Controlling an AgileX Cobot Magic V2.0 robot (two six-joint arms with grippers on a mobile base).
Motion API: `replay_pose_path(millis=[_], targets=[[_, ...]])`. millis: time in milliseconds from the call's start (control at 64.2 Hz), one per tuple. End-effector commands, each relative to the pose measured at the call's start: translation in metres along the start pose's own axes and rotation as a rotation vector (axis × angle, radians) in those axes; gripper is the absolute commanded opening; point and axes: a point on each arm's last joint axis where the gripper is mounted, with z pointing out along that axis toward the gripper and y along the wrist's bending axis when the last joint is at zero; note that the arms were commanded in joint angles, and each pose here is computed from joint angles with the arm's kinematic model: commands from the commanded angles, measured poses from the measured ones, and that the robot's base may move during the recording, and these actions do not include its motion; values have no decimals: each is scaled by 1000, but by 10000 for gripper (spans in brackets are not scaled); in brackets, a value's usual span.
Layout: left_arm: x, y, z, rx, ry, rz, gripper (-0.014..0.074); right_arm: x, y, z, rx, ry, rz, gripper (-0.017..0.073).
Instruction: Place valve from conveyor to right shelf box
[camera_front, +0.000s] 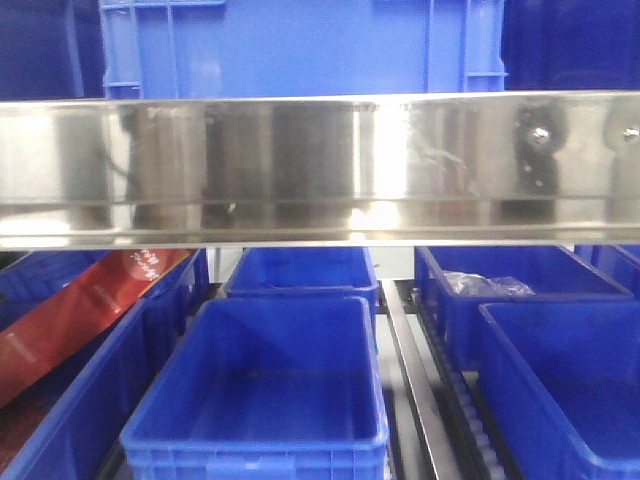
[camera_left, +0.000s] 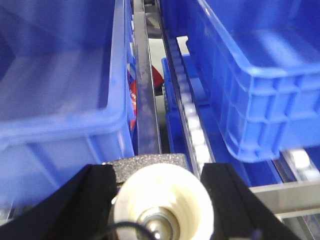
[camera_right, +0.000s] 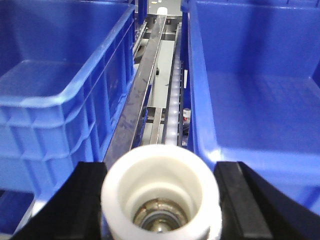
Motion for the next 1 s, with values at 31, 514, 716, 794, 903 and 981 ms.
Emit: replay_pose_path(millis=[31, 514, 716, 794, 903, 981], targets=[[-6, 0, -4, -5, -64, -7, -111, -10, 0, -6, 0, -93, -8, -162], [-6, 0, -4, -5, -64, -7, -111, -10, 0, -6, 0, -93, -8, -162], [-6, 0, -4, -5, -64, -7, -111, -10, 0, -6, 0, -93, -8, -162], [-6, 0, -4, -5, -64, -7, -111, -10, 0, -6, 0, -93, -8, -162], [-6, 0, -4, -5, -64, -7, -111, -10, 0, -6, 0, -93, -8, -162], [-6, 0, -4, -5, -64, -7, -111, -10, 0, -6, 0, -93, -8, -162]])
